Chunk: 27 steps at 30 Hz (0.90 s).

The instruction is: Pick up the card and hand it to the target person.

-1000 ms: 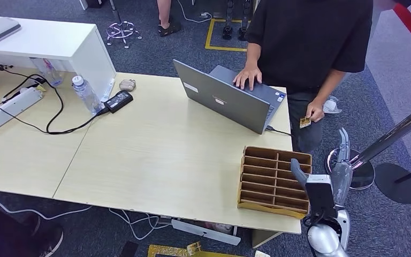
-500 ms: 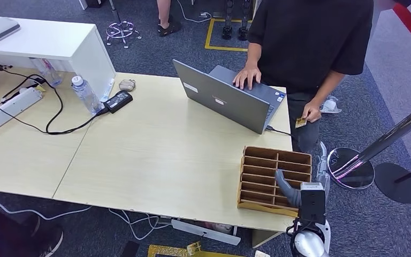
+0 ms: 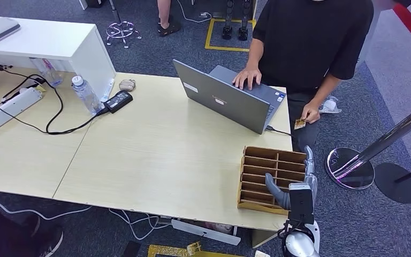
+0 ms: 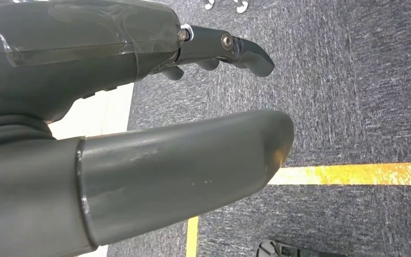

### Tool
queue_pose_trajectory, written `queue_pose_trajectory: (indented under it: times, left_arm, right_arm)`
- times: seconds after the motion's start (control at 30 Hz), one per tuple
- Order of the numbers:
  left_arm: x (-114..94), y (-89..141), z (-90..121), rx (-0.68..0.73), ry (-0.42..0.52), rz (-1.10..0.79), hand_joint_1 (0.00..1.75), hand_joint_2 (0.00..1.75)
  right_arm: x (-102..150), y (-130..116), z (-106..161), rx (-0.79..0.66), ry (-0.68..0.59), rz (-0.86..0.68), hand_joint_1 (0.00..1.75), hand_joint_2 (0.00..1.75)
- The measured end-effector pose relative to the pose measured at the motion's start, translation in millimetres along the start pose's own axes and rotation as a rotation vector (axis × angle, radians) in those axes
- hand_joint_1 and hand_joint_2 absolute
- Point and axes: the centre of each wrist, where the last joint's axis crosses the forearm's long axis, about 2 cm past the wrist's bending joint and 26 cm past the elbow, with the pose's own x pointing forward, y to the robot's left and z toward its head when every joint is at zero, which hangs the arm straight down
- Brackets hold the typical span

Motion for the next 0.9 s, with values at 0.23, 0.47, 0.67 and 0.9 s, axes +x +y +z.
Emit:
queue_pose_trajectory:
  times: [0.23,0.47,0.67,0.9]
  left_arm:
    - [0,0,0,0.001,0.001,0.001,0.0,0.0]
    - [0,0,0,0.0,0.02,-0.001,0.0,0.0]
    - [0,0,0,0.001,0.023,-0.003,0.0,0.0]
    - [0,0,0,0.001,0.022,-0.005,0.0,0.0]
  right_arm:
    - [-2,2,2,-0.002,0.007,0.008,0.0,1.75]
    - [-4,1,4,-0.001,0.007,0.024,0.0,1.75]
    - [-6,1,9,0.01,-0.011,0.053,0.0,1.75]
    - [-8,-1,12,0.011,-0.021,0.069,0.0,1.75]
